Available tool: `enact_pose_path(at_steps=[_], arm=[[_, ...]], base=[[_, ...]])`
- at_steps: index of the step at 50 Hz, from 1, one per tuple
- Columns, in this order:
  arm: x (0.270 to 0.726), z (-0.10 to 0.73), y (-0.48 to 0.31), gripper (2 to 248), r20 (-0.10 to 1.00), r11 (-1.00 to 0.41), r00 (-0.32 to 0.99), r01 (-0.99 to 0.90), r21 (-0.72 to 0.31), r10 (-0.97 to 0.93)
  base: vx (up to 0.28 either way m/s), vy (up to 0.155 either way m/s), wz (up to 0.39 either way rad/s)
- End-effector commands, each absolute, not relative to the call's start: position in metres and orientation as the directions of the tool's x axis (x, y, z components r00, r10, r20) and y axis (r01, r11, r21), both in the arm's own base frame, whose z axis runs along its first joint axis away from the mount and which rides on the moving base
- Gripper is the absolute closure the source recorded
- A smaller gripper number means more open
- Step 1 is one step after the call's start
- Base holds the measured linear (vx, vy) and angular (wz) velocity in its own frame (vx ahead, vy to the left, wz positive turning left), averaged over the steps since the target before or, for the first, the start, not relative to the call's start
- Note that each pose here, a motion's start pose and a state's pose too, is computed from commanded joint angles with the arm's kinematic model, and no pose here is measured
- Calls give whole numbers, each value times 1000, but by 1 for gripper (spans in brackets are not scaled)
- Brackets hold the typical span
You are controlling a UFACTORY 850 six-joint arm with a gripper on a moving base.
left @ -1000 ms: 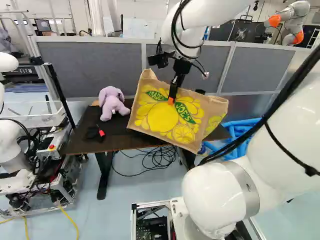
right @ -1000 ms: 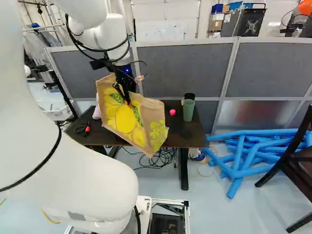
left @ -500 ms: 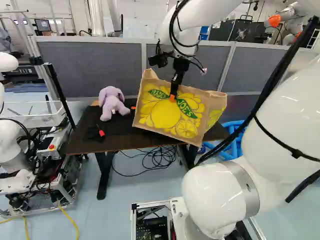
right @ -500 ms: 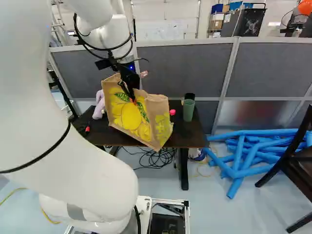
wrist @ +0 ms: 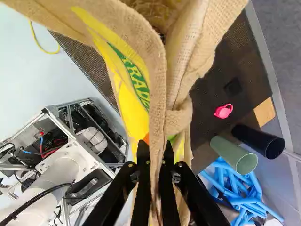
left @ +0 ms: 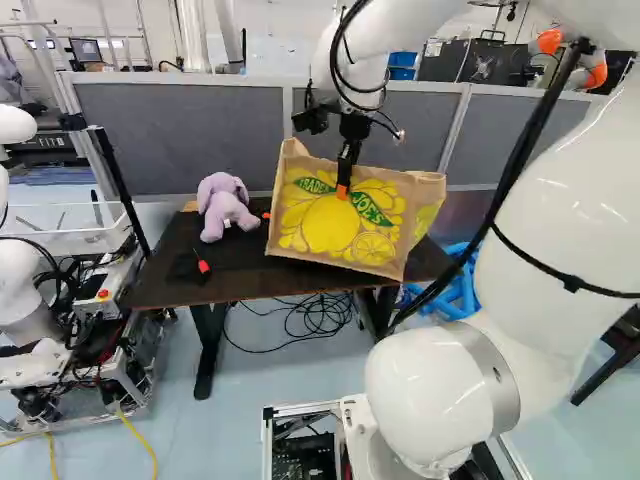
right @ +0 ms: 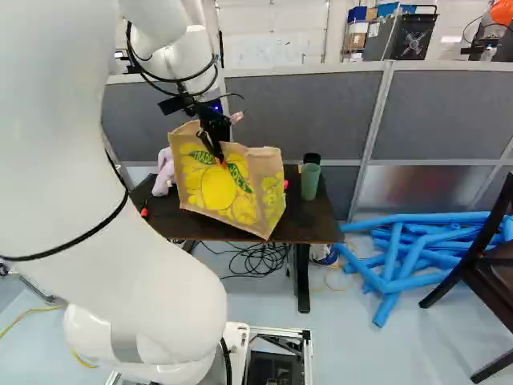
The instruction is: Pick up the bag on the ground and place it on the table
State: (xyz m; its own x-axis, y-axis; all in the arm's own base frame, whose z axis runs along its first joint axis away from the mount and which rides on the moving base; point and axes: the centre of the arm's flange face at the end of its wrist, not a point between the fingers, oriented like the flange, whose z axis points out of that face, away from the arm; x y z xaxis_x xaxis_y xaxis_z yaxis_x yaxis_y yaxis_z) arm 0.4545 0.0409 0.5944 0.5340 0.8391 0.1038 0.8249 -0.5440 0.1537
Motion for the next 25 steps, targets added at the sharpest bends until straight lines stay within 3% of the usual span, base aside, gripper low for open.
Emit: enact_pose_path(at_steps=[25], arm=[[474, 595, 61, 228, 97, -437, 426, 886, 154, 899]], base=[[0, 0, 0]])
